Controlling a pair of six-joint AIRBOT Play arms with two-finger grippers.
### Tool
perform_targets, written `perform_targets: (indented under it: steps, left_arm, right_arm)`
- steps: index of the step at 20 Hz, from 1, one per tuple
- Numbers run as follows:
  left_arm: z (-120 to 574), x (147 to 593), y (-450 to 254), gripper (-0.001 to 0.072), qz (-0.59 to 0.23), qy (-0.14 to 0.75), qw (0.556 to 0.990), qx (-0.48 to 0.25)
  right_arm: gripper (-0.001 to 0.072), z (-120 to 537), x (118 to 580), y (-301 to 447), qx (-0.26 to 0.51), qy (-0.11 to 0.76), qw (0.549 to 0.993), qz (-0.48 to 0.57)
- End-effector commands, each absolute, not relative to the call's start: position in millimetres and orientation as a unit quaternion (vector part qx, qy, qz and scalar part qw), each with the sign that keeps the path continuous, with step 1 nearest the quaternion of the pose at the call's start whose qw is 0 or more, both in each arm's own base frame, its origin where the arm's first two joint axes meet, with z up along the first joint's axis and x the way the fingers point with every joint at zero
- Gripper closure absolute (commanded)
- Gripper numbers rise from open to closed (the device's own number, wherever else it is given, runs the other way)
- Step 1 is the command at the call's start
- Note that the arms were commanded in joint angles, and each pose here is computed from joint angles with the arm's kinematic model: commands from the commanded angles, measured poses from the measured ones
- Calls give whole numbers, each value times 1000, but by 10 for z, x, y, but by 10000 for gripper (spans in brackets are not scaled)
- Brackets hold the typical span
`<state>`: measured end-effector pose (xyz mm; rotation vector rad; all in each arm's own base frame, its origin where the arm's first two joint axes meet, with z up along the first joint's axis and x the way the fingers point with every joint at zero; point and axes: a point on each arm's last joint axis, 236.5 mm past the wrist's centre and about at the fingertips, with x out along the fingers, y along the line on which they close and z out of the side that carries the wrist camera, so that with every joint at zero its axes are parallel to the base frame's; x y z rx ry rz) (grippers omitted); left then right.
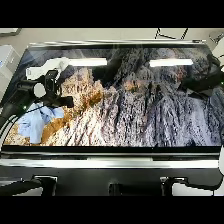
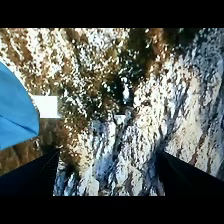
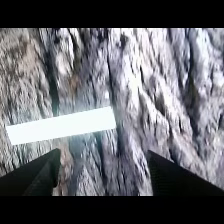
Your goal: Fold the clothes and pants, and hang the long-sleeved shirts on hangers.
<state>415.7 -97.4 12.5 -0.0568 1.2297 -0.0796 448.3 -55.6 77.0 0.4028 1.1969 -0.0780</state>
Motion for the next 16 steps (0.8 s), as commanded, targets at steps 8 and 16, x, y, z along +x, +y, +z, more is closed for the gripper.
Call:
perform_targets:
  steps: [8,16]
  left_arm:
    - [-113,3510,1486,-4,234,648,698,-195]
    - [-657,3738,1321,580,204,619,712,-260]
  right_arm:
    - [9,622,4585,-511,164,563,810,-2]
    - [13,551,4342,-197,197,612,764,51]
